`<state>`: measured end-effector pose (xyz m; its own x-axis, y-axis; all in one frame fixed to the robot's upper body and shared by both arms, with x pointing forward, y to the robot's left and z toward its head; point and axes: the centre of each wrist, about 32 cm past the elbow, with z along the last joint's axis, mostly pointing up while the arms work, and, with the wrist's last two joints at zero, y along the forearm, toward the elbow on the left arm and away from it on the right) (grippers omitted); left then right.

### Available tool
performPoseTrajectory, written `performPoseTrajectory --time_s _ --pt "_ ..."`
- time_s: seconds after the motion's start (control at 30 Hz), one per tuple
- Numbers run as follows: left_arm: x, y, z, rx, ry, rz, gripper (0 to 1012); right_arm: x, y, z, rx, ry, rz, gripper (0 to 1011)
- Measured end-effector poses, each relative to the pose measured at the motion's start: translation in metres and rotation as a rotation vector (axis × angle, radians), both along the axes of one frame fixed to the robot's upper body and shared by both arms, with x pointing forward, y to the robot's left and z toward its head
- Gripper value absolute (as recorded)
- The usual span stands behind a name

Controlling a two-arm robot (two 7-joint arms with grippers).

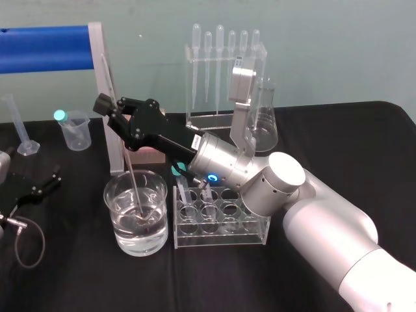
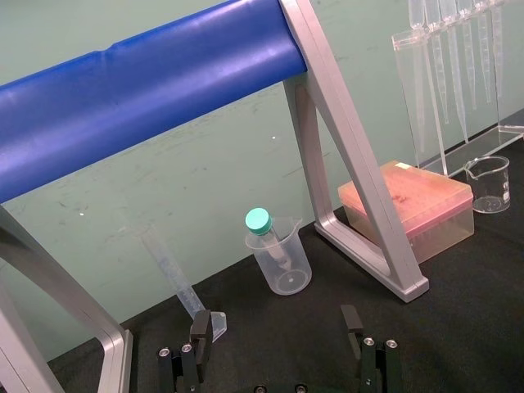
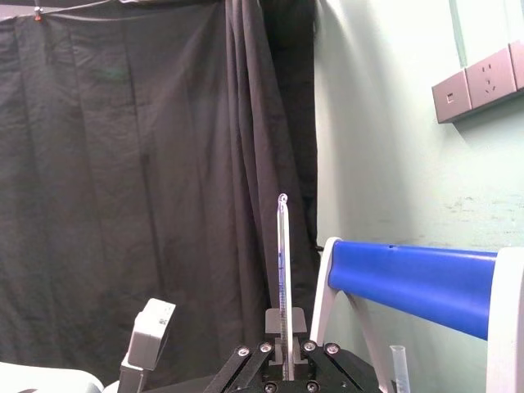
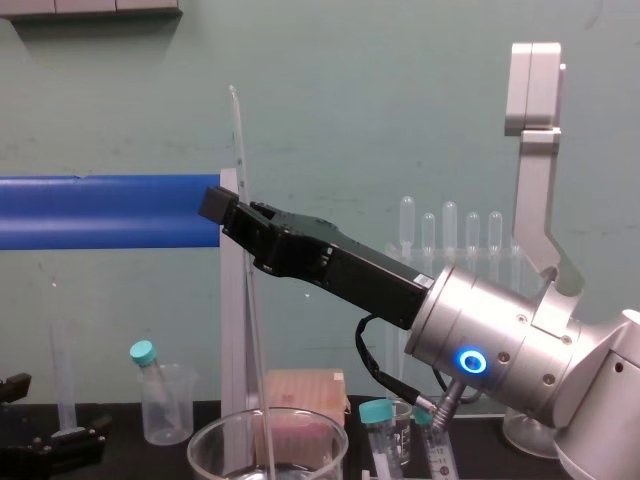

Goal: Hold the thermometer with one hand and immerse one end into the beaker, then reinsert it into the test tube rack.

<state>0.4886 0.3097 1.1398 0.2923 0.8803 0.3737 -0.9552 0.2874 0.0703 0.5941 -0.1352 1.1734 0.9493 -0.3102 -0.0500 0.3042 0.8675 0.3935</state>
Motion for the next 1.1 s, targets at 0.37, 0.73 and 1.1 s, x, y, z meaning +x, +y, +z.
performPoseTrajectory --time_s 0.37,0.73,1.1 --pt "0.0000 0.0000 0.0000 0.000 0.000 0.000 1008 0.0001 -0.0003 0.0003 0.001 0.000 -0.001 55" --pt "0.0000 0.0000 0.0000 0.000 0.000 0.000 1008 0.0001 -0.0004 0.0003 0.001 0.000 -0.001 55" --pt "0.0000 0.0000 0.0000 0.000 0.000 0.000 1008 0.0001 -0.0004 0.0004 0.002 0.001 -0.001 55"
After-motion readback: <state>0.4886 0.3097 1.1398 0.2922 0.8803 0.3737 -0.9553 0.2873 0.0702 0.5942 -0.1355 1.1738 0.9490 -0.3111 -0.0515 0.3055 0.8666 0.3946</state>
